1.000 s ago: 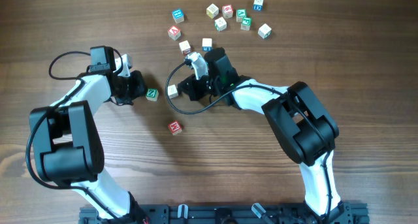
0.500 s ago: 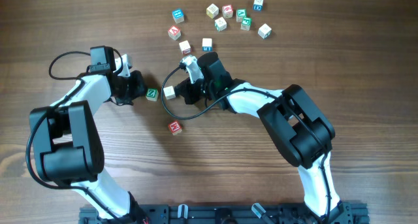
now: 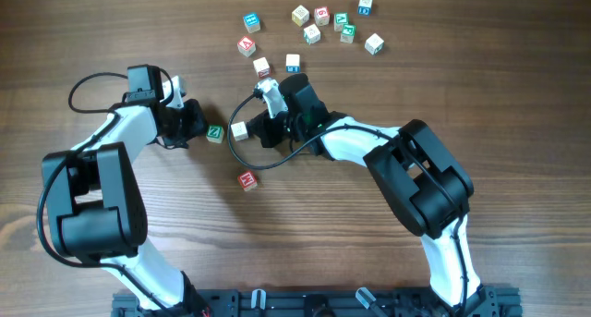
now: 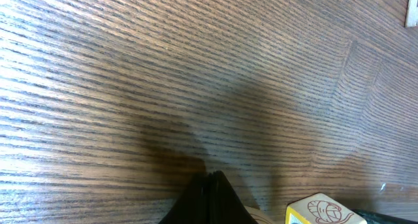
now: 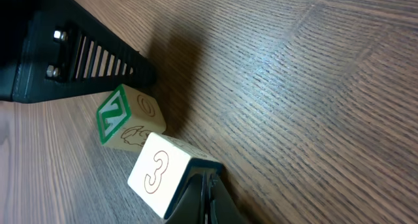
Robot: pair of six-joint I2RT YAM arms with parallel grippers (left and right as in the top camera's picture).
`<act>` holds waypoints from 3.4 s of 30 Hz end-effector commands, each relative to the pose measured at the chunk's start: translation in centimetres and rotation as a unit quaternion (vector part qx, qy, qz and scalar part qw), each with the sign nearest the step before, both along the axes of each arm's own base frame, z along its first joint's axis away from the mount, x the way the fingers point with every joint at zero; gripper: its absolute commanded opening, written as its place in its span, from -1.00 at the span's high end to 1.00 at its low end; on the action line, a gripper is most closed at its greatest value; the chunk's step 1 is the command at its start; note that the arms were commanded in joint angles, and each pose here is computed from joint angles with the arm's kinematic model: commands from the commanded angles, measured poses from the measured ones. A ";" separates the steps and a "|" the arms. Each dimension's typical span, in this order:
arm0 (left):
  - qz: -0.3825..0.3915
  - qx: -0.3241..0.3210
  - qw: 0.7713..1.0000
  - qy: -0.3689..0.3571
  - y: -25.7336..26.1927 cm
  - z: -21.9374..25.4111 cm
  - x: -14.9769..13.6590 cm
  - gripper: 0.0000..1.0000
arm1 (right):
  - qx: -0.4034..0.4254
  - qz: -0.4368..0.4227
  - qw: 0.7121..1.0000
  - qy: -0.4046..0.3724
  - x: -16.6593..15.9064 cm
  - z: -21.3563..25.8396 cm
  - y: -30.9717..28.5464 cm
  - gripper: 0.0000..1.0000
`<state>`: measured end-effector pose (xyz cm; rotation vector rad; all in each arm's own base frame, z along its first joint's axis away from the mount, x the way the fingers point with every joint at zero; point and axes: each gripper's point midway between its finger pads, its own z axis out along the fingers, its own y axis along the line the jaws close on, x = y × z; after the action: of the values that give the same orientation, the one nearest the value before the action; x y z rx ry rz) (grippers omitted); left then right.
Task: Form a circle
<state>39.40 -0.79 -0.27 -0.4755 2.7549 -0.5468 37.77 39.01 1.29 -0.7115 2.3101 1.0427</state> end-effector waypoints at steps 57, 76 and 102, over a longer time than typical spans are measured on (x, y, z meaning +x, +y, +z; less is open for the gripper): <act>0.011 0.026 0.999 0.023 0.9 -1.7 -0.9 0.85 | 0.038 0.024 0.999 -0.005 0.0 -0.7 0.9 0.91; 0.012 0.027 0.999 0.017 0.9 -1.6 -0.6 0.84 | 0.043 0.033 0.999 -0.001 -0.4 -0.6 1.1 0.91; 0.046 0.018 0.999 -0.021 1.2 -0.8 1.5 0.72 | -0.016 -0.063 0.998 0.002 2.7 -2.5 -2.2 0.92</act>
<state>41.32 0.12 0.14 -0.4769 2.6712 -0.4907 39.23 38.57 0.20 -0.6559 2.2949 1.0097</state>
